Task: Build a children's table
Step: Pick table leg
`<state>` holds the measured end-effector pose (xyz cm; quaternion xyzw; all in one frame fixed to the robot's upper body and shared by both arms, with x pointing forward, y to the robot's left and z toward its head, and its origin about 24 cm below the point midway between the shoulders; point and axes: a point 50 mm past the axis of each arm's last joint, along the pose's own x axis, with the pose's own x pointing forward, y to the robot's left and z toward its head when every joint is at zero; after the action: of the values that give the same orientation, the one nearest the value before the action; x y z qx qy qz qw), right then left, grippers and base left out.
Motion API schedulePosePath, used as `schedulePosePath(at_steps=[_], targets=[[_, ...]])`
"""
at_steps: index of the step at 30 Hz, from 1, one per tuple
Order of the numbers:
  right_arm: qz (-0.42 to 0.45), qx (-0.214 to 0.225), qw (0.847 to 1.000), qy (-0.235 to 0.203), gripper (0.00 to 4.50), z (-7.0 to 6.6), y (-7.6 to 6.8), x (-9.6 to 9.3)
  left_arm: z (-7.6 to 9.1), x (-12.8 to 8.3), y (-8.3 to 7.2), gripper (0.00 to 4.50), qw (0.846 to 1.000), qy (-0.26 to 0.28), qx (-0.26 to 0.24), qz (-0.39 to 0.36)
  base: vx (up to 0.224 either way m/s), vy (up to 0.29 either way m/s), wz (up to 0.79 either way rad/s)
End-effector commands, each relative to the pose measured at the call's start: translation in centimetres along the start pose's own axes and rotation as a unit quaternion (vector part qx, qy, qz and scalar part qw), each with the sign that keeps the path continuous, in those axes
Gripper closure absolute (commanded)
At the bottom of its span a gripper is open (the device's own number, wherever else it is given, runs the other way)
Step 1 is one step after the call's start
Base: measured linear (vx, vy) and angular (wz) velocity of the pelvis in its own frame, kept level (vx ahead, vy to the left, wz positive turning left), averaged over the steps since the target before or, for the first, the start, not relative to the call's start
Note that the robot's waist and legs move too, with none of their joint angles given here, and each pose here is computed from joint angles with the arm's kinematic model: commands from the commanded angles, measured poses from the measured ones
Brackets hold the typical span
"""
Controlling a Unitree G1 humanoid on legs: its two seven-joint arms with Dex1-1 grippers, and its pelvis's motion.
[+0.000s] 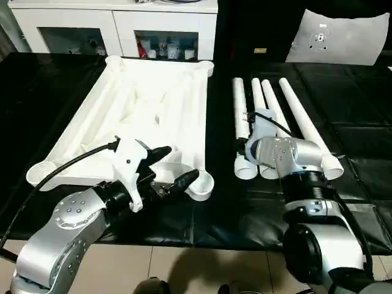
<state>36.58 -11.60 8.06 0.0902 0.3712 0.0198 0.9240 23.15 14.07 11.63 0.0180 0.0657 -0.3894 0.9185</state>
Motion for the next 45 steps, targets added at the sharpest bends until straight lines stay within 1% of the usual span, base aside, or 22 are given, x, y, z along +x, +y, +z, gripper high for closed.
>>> schedulePosePath(at_steps=[1,8,11,12,13,14,17,18,20,21,24,27,28,29,31,33,34,36,38,41,44,45], targets=[[0.000,0.005,1.000,-0.001,2.55,0.0,-0.2,0.1,0.4,0.1,-0.4,0.00,1.000,-0.001,0.008,-0.011,0.000,0.000,0.00],[-0.002,0.000,1.000,-0.011,2.61,0.3,-0.3,0.0,0.4,0.1,-0.5,0.00,1.000,-0.001,0.009,-0.010,0.000,0.000,0.00],[0.005,0.004,0.999,-0.038,2.61,1.4,-0.1,-0.7,0.7,0.2,-0.5,0.00,1.000,-0.005,0.029,-0.004,0.000,0.000,0.00],[0.005,0.004,0.999,-0.038,2.61,1.4,-0.1,-0.7,0.7,0.2,-0.5,0.00,1.000,-0.005,0.029,-0.004,0.000,0.000,0.00],[0.007,0.016,0.999,-0.044,2.61,1.8,-0.1,-1.0,0.7,0.2,-0.4,0.00,0.999,-0.006,0.033,-0.001,0.000,0.000,0.00],[0.010,0.025,0.998,-0.054,2.61,2.0,-0.2,-1.2,0.7,0.3,-0.3,0.00,0.999,-0.007,0.036,0.003,0.000,0.000,0.00],[-0.005,0.042,0.990,-0.135,2.61,3.6,-0.6,-2.1,0.9,0.5,0.1,0.00,0.998,-0.014,0.049,0.026,0.000,0.000,0.00],[-0.011,0.046,0.987,-0.151,2.61,3.9,-0.8,-2.3,1.0,0.5,0.3,0.00,0.998,-0.018,0.050,0.032,0.000,0.000,0.00],[-0.014,0.026,0.976,-0.215,2.61,4.9,-0.9,-3.1,1.4,0.7,0.7,0.00,0.997,-0.028,0.051,0.049,0.000,0.000,0.00],[-0.005,0.009,0.966,-0.259,2.61,5.5,-0.8,-3.8,1.6,0.9,1.2,0.00,0.996,-0.034,0.049,0.068,0.000,0.000,0.00],[0.060,0.035,0.955,-0.288,2.62,5.9,-0.6,-4.7,1.9,1.7,2.4,0.00,0.991,-0.034,0.045,0.118,0.000,0.000,0.00],[0.136,0.073,0.946,-0.286,2.62,6.0,-0.6,-5.1,2.4,2.4,3.1,0.00,0.989,-0.048,0.018,0.140,0.000,0.000,0.00],[0.216,0.094,0.926,-0.296,2.62,6.0,-0.4,-5.8,3.2,3.1,3.3,0.00,0.988,-0.076,-0.008,0.137,0.000,0.000,0.00],[0.250,0.102,0.911,-0.311,2.62,6.1,-0.4,-6.3,3.6,3.5,3.4,0.00,0.987,-0.091,-0.023,0.129,0.000,0.000,0.00],[0.331,0.096,0.875,-0.340,2.62,5.6,-0.6,-7.5,4.9,4.1,3.5,0.00,0.982,-0.129,-0.063,0.120,0.000,0.000,0.00],[0.368,0.055,0.867,-0.332,2.62,4.7,-0.7,-7.8,5.6,4.4,3.5,0.00,0.981,-0.143,-0.080,0.105,0.000,0.000,0.00],[0.380,0.048,0.864,-0.326,2.62,4.4,-0.7,-7.9,5.7,4.5,3.5,0.00,0.981,-0.144,-0.084,0.102,0.000,0.000,0.00],[0.416,0.037,0.850,-0.322,2.62,3.9,-0.7,-8.3,6.1,4.8,3.6,0.00,0.980,-0.141,-0.098,0.097,0.000,0.000,0.00],[0.459,0.018,0.832,-0.313,2.62,3.2,-0.8,-8.8,6.5,5.5,3.6,0.00,0.978,-0.132,-0.134,0.085,0.000,0.000,0.00],[0.483,0.013,0.821,-0.306,2.62,2.7,-1.0,-8.9,7.6,6.1,3.4,0.00,0.972,-0.157,-0.169,0.054,0.000,0.000,0.00],[0.500,0.012,0.810,-0.305,2.62,2.5,-0.8,-9.2,8.0,6.1,2.8,0.00,0.971,-0.167,-0.168,0.020,0.000,0.000,0.00],[0.512,0.008,0.801,-0.310,2.62,2.4,-0.6,-9.5,8.0,6.2,2.2,0.00,0.972,-0.166,-0.165,-0.004,0.000,0.000,0.00]])
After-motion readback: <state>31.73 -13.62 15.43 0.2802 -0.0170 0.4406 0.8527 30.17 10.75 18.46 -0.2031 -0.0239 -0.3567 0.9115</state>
